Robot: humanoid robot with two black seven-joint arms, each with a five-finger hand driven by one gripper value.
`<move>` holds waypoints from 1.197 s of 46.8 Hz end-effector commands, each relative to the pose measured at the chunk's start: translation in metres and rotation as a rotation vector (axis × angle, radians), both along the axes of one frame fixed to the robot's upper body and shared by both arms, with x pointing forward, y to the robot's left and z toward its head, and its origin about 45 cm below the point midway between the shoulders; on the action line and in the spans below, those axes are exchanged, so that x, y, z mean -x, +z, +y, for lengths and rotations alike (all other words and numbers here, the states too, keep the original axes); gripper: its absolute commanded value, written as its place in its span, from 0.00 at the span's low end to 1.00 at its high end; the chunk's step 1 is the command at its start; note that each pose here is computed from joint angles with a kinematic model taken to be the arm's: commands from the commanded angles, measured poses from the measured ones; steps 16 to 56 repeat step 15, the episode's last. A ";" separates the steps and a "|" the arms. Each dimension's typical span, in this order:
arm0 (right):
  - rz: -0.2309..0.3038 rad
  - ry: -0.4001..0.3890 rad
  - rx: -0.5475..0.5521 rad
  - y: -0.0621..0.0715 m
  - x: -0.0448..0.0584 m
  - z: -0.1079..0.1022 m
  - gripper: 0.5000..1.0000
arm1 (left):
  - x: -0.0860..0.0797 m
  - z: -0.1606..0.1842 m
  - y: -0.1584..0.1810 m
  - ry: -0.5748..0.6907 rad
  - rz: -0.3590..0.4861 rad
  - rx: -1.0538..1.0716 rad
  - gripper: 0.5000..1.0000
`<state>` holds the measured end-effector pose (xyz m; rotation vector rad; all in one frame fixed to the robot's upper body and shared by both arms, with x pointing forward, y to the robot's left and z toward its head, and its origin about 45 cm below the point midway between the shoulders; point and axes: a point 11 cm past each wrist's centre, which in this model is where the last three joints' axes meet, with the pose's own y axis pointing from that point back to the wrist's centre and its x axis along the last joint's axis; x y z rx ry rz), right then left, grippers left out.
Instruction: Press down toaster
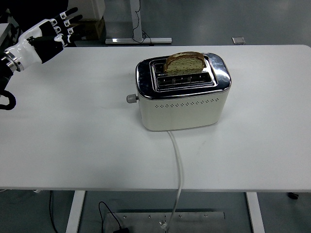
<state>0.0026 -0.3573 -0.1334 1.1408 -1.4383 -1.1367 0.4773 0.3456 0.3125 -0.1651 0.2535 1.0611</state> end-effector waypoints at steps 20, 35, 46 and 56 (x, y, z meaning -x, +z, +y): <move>-0.001 -0.002 -0.003 0.000 0.000 0.001 1.00 | 0.011 0.007 -0.049 0.096 0.060 0.148 1.00; -0.001 -0.002 -0.003 0.000 0.000 0.001 1.00 | 0.011 0.007 -0.049 0.096 0.060 0.148 1.00; -0.001 -0.002 -0.003 0.000 0.000 0.001 1.00 | 0.011 0.007 -0.049 0.096 0.060 0.148 1.00; -0.001 -0.002 -0.003 0.000 0.000 0.001 1.00 | 0.011 0.007 -0.049 0.096 0.060 0.148 1.00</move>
